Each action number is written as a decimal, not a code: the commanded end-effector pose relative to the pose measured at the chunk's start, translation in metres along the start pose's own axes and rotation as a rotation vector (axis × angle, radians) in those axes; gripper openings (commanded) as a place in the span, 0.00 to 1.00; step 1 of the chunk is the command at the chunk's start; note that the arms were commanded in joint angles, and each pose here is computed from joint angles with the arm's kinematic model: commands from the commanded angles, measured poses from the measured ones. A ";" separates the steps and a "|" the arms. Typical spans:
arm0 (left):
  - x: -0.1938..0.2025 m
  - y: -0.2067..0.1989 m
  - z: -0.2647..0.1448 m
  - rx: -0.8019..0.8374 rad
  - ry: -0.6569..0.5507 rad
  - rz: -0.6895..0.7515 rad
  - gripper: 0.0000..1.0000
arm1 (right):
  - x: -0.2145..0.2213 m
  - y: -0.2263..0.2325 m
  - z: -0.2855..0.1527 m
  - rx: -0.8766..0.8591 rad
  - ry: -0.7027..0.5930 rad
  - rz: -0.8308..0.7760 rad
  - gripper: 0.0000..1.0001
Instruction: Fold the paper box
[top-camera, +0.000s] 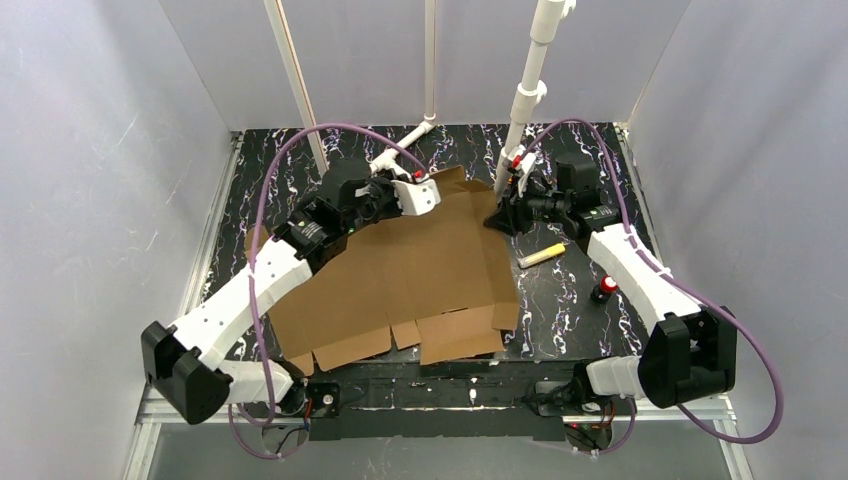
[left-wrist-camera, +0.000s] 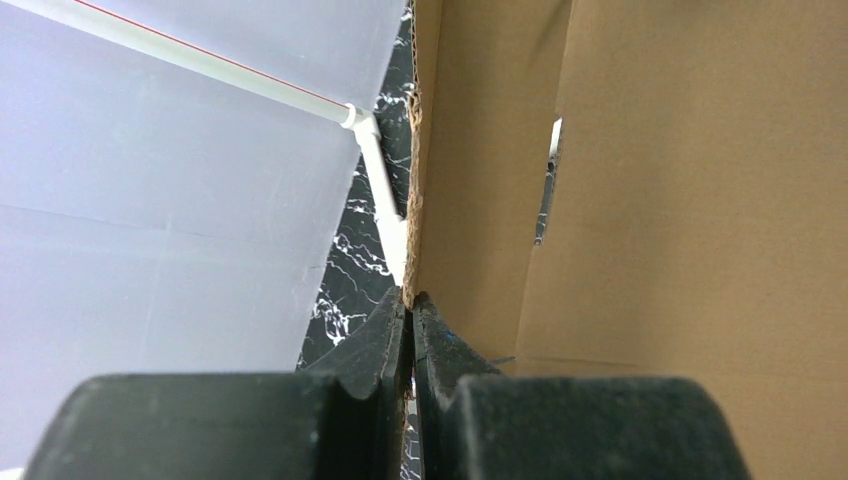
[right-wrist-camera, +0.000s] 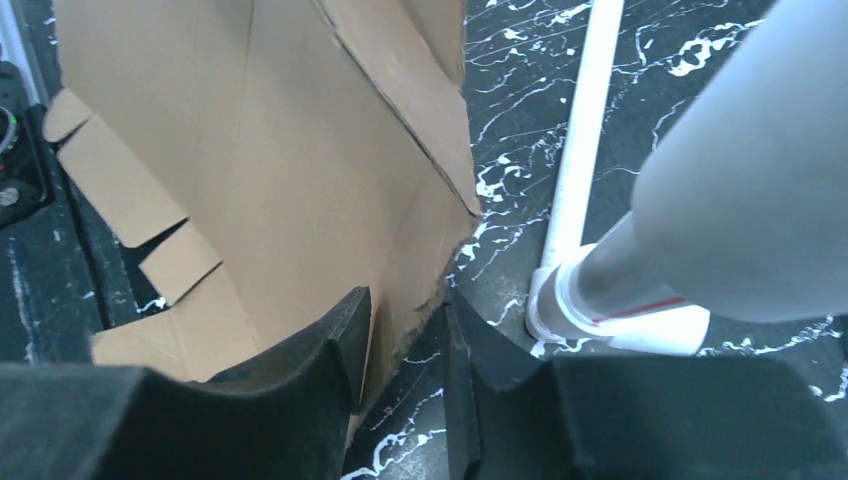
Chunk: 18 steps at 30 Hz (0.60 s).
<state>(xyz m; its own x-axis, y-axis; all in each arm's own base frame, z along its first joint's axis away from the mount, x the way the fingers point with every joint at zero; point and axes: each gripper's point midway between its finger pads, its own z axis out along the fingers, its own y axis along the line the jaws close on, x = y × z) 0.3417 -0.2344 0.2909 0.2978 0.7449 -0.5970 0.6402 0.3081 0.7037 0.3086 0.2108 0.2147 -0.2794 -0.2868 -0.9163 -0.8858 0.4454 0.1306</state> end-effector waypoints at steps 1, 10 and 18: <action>-0.022 0.013 -0.031 -0.054 -0.088 -0.025 0.00 | -0.018 -0.001 0.004 -0.017 -0.049 0.054 0.36; -0.047 0.015 -0.047 -0.040 -0.172 -0.073 0.00 | -0.029 0.003 -0.006 -0.007 -0.106 -0.008 0.01; -0.075 0.003 -0.032 0.057 -0.247 -0.226 0.00 | 0.012 -0.023 -0.015 0.137 -0.122 0.030 0.01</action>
<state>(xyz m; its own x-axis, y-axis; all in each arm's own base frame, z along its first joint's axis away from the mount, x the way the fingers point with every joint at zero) 0.3093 -0.2507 0.3338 0.3283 0.5960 -0.7328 0.6864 0.3825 0.6185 0.3083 0.1997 0.2102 -0.2859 -0.2004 -0.9371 -0.8603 0.4844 0.1589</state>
